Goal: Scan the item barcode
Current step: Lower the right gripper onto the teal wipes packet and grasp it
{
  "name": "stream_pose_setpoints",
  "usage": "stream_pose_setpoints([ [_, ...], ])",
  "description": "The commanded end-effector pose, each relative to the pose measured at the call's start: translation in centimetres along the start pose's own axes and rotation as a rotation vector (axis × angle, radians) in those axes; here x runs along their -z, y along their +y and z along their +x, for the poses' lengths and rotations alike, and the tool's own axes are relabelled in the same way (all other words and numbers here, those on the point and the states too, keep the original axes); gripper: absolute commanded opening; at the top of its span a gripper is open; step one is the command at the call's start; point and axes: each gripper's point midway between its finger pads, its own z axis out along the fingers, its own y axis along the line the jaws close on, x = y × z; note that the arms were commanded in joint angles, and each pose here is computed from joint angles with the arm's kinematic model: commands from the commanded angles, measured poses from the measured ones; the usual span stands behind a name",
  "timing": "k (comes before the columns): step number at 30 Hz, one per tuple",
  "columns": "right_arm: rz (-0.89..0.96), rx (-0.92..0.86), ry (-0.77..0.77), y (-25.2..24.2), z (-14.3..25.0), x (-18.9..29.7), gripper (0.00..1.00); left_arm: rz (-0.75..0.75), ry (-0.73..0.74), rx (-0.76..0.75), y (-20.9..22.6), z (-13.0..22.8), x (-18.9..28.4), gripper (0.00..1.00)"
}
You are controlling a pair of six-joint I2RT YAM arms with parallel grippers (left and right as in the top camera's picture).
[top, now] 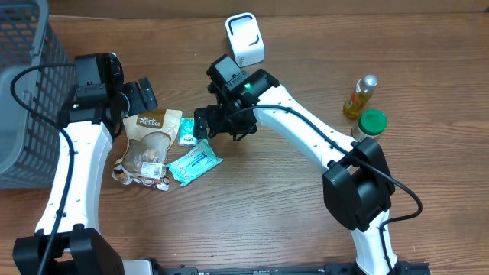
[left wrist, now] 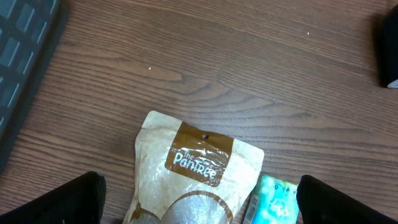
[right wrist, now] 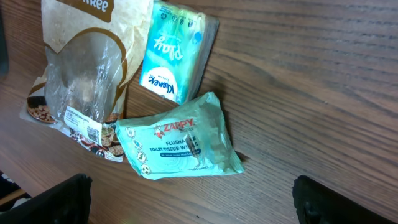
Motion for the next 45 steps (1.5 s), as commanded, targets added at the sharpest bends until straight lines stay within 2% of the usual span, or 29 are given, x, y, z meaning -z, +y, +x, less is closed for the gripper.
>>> stream_pose_setpoints([
  [1, -0.018, 0.004, -0.001, 0.9, 0.3, 0.2, 1.0, 0.005, -0.004, -0.004, -0.1, -0.2, 0.0, 1.0],
  [5, -0.024, 0.005, -0.003, 1.0, 0.2, 0.3, 1.0, 0.005, -0.004, -0.005, -0.1, -0.2, 0.0, 0.99],
  [7, -0.027, 0.007, -0.008, 1.0, 0.1, 0.3, 0.83, 0.005, -0.004, -0.005, -0.1, -0.2, 0.0, 0.99],
  [9, -0.025, 0.005, -0.004, 1.0, 0.2, 0.3, 0.72, 0.005, -0.004, -0.004, -0.1, -0.2, 0.0, 1.0],
  [15, -0.009, -0.119, 0.016, 0.7, 0.8, 0.2, 0.65, 0.005, -0.004, -0.005, -0.1, -0.2, 0.0, 1.0],
  [20, -0.005, -0.241, 0.027, 1.1, 1.2, 0.0, 0.62, 0.005, -0.004, -0.005, -0.1, -0.2, 0.0, 0.99],
  [25, 0.007, -0.283, 0.053, 2.5, 2.8, -0.9, 0.61, 0.005, -0.004, -0.005, -0.1, -0.2, 0.0, 1.0],
  [35, 0.127, -0.442, 0.015, 2.9, 5.8, -4.1, 0.6, 0.005, -0.004, -0.005, -0.1, -0.2, 0.0, 1.0],
  [45, 0.09, -0.439, -0.044, 2.5, 5.0, -6.3, 0.57, 0.005, -0.004, -0.005, -0.1, -0.2, 0.0, 1.0],
])
